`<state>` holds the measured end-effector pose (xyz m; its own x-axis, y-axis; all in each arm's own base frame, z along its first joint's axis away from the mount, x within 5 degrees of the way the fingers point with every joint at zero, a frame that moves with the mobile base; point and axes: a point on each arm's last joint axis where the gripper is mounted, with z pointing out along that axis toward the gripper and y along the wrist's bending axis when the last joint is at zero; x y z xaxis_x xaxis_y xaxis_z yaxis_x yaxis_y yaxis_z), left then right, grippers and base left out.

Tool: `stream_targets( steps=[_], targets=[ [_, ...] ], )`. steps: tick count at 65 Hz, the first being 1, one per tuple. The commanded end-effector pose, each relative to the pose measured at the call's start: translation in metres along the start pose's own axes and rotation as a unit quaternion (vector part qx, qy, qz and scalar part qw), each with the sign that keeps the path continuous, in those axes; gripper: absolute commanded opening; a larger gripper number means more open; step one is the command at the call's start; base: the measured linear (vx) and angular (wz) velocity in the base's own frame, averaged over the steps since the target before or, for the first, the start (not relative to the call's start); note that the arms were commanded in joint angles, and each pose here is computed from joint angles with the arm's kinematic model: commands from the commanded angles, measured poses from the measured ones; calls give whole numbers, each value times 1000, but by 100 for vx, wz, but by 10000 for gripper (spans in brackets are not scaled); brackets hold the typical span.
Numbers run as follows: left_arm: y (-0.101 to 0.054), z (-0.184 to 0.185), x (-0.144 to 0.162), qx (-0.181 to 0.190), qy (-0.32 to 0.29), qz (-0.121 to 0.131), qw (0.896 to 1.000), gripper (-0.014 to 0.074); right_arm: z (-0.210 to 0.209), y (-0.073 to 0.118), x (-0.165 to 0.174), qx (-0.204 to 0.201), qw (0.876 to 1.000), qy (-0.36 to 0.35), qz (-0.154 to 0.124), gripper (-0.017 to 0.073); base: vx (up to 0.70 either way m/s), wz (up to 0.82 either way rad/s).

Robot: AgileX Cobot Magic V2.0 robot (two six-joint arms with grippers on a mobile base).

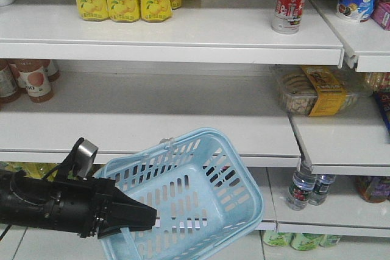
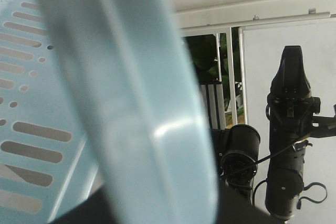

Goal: Place coke in basket with both arms
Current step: 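Turn toward the shelf with the red Coca-Cola bottle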

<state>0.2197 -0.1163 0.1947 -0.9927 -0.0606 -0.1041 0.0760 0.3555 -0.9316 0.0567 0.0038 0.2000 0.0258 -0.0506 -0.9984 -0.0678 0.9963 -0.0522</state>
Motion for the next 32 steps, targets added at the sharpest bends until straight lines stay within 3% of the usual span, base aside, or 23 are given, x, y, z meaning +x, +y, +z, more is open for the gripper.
stream_targets(
  steps=[1, 32],
  targets=[
    [-22, -4, -1, 61, -6, 22, 998, -6, -1, 0, -5, 1, 999, -43, -6, -10, 9, 9],
    [-22, -4, -1, 61, -6, 22, 998, -6, -1, 0, -4, 1, 999, -42, -6, -10, 9, 1]
  ],
)
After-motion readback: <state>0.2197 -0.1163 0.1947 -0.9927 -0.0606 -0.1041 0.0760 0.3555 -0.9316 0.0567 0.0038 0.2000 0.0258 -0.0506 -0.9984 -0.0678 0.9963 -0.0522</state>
